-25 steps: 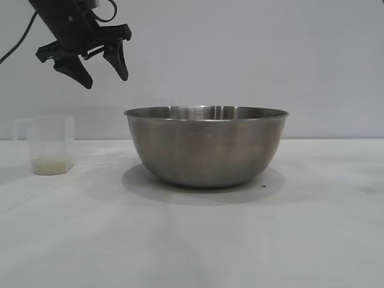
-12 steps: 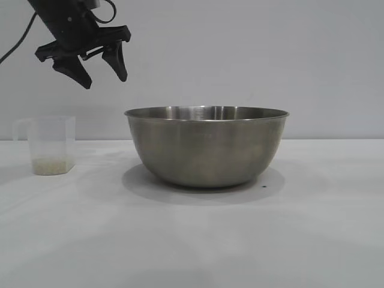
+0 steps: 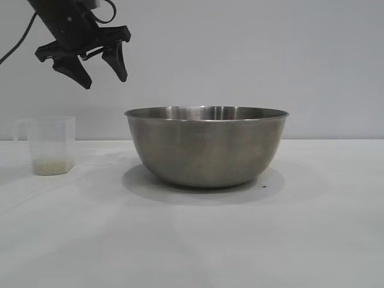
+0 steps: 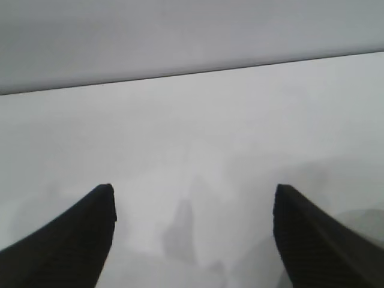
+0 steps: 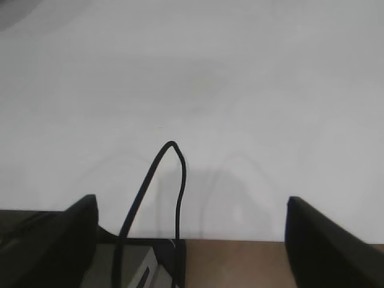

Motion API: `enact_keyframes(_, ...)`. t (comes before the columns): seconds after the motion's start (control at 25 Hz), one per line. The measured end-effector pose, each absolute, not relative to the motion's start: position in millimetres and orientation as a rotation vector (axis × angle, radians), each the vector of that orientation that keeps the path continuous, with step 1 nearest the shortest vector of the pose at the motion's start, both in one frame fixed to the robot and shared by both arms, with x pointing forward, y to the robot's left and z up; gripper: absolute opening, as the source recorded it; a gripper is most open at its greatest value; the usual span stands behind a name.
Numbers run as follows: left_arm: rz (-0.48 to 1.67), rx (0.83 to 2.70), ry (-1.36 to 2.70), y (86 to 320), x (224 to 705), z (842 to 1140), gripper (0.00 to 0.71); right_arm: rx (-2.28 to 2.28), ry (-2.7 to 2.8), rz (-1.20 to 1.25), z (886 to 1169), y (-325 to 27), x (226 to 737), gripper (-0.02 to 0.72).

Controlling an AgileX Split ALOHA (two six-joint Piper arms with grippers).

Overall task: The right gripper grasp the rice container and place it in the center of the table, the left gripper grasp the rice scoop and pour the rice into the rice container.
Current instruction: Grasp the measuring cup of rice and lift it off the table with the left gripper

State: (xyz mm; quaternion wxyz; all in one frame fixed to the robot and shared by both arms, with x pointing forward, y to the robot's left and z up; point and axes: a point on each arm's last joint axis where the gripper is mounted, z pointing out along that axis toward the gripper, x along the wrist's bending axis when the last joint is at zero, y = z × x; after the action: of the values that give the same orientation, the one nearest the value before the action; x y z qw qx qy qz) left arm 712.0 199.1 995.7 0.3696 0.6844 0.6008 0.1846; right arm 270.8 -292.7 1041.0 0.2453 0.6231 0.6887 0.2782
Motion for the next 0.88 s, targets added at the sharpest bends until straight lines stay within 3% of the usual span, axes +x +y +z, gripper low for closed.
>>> enact_keyframes(0.36,0.47,1.76,1.543,199.0,711.7,995.4,0.492,1.502,1.729,0.942,1043.7,-292.6,231.3,0.572)
enact_keyframes(0.88,0.507,1.804,1.518,199.9,711.6,994.9,0.492,1.491,1.721,0.949,1043.2,-292.7,228.8,0.572)
